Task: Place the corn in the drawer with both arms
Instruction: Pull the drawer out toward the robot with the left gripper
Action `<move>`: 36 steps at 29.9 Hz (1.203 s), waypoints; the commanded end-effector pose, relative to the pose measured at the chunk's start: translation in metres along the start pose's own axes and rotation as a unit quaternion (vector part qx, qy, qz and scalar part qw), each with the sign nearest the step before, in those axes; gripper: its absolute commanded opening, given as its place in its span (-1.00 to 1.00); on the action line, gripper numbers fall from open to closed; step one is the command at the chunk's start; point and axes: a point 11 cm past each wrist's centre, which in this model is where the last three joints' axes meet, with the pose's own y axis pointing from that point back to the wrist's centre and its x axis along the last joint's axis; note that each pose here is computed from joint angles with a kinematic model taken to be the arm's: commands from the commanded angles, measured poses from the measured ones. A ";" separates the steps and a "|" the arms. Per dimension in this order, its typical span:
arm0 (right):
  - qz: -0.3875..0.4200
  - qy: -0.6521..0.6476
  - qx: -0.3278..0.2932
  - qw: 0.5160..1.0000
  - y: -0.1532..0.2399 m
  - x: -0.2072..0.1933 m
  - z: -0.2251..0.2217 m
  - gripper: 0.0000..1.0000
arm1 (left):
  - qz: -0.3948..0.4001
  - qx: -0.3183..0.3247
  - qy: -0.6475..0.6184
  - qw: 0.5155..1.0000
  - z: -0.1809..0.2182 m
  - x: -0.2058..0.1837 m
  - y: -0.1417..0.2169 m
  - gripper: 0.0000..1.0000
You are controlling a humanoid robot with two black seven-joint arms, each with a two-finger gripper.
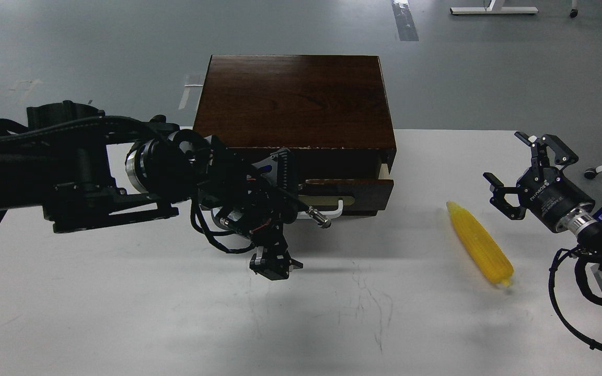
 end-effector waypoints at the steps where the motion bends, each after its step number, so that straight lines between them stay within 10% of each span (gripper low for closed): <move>1: 0.001 0.000 -0.001 1.000 0.001 0.001 0.001 0.98 | 0.002 -0.004 -0.002 1.000 0.004 0.000 0.001 0.96; 36: 0.001 0.000 0.000 1.000 0.001 0.001 0.000 0.98 | -0.018 0.003 -0.042 0.999 0.009 -0.005 0.000 0.96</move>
